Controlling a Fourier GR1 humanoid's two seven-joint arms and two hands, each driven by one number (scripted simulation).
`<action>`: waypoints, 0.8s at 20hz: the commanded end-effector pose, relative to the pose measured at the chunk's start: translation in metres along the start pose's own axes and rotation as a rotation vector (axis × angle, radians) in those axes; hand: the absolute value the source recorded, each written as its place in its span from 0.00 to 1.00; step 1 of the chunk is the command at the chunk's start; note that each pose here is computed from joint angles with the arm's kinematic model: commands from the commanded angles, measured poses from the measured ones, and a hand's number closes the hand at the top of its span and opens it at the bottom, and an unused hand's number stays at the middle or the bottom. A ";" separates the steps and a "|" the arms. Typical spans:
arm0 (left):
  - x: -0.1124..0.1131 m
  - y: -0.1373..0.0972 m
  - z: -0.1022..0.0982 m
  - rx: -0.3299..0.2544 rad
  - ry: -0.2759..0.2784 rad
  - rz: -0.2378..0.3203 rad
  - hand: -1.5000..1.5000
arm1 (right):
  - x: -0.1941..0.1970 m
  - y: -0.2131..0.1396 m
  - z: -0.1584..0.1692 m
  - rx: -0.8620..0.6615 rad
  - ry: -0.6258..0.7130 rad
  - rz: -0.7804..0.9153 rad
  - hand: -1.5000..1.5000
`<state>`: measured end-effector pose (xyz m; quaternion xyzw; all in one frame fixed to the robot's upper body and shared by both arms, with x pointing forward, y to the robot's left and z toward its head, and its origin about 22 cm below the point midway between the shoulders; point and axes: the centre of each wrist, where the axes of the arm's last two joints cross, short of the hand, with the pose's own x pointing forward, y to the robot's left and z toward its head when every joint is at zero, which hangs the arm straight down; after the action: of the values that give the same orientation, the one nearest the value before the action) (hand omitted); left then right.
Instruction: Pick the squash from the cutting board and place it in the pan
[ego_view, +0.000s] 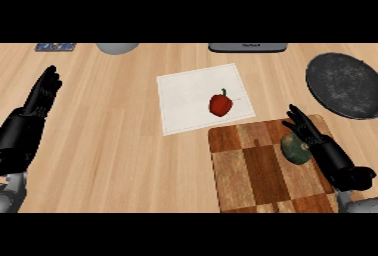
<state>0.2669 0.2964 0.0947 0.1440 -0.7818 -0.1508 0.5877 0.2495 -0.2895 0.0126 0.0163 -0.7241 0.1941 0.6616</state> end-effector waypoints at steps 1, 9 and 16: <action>-0.013 -0.033 -0.003 -0.027 0.051 0.075 0.50 | 0.007 0.000 -0.014 0.033 -0.051 0.046 1.00; -0.034 -0.104 0.032 -0.213 0.397 0.523 0.50 | 0.101 -0.065 -0.064 -0.049 -0.425 0.637 0.00; -0.042 -0.098 0.037 -0.221 0.439 0.543 0.50 | 0.069 -0.062 -0.049 0.071 -0.544 0.609 0.00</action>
<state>0.2523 0.2251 0.0168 -0.0887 -0.6398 -0.0476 0.7619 0.3104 -0.3133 0.0955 -0.1305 -0.8507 0.3365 0.3821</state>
